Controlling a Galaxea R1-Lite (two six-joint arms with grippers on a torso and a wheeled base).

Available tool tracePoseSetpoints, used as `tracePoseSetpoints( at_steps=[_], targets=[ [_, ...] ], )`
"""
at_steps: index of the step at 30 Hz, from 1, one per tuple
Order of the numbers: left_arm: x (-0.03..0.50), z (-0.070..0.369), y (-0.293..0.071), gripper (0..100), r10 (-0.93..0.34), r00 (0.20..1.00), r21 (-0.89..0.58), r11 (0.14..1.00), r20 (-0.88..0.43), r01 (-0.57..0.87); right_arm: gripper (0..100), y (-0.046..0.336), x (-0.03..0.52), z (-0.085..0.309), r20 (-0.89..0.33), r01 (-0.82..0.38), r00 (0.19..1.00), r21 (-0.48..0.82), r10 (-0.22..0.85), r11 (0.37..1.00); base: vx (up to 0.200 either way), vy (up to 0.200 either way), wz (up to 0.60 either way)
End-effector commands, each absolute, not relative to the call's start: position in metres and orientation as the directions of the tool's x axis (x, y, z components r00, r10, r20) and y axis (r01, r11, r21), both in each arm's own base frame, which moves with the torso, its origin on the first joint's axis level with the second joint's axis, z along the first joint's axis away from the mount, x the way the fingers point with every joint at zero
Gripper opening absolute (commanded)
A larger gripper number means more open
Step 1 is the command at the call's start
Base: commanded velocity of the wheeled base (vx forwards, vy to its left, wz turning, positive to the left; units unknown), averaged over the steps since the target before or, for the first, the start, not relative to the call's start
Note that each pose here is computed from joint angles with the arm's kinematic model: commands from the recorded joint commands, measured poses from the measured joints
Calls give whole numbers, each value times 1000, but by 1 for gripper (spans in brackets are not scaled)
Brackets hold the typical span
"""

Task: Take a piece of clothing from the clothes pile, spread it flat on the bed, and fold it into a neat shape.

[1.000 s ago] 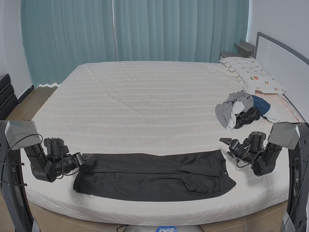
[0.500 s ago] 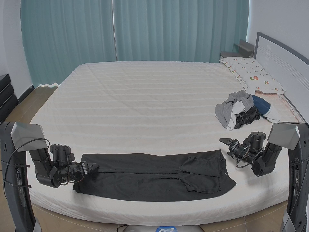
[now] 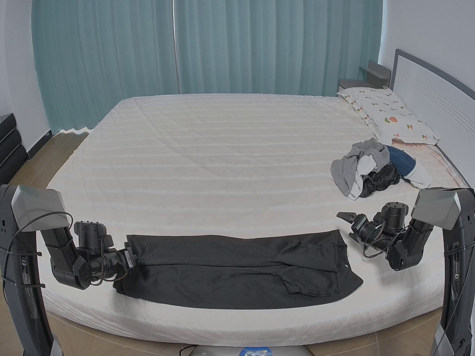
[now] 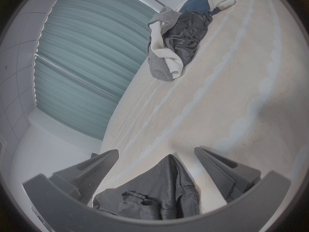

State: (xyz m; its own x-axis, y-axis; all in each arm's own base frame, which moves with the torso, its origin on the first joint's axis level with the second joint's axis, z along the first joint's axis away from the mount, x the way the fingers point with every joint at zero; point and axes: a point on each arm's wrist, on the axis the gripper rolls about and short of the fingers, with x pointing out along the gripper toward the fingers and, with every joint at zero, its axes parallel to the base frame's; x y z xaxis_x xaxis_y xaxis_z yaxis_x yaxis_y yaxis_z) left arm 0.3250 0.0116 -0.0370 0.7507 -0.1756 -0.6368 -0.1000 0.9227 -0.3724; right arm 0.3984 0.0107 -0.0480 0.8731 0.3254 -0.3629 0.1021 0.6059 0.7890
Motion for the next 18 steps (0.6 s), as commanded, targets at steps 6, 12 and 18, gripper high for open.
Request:
tracePoseSetpoints(
  at_steps=[6, 12, 18],
  targets=[
    [326, -28, 14, 0, -172, 768, -376, 922, -617, -96, 100, 11, 398, -48, -363, 102, 873, 789, 326, 606, 0, 0, 0],
    [326, -29, 14, 0, -173, 768, -378, 921, -617, -96, 100, 11, 398, -48, -363, 102, 873, 789, 326, 606, -167, 0, 0],
    [329, -27, 14, 0, -171, 777, -384, 918, -605, -97, 100, 11, 398, -48, -361, 100, 873, 789, 326, 606, -33, 0, 0]
  ],
)
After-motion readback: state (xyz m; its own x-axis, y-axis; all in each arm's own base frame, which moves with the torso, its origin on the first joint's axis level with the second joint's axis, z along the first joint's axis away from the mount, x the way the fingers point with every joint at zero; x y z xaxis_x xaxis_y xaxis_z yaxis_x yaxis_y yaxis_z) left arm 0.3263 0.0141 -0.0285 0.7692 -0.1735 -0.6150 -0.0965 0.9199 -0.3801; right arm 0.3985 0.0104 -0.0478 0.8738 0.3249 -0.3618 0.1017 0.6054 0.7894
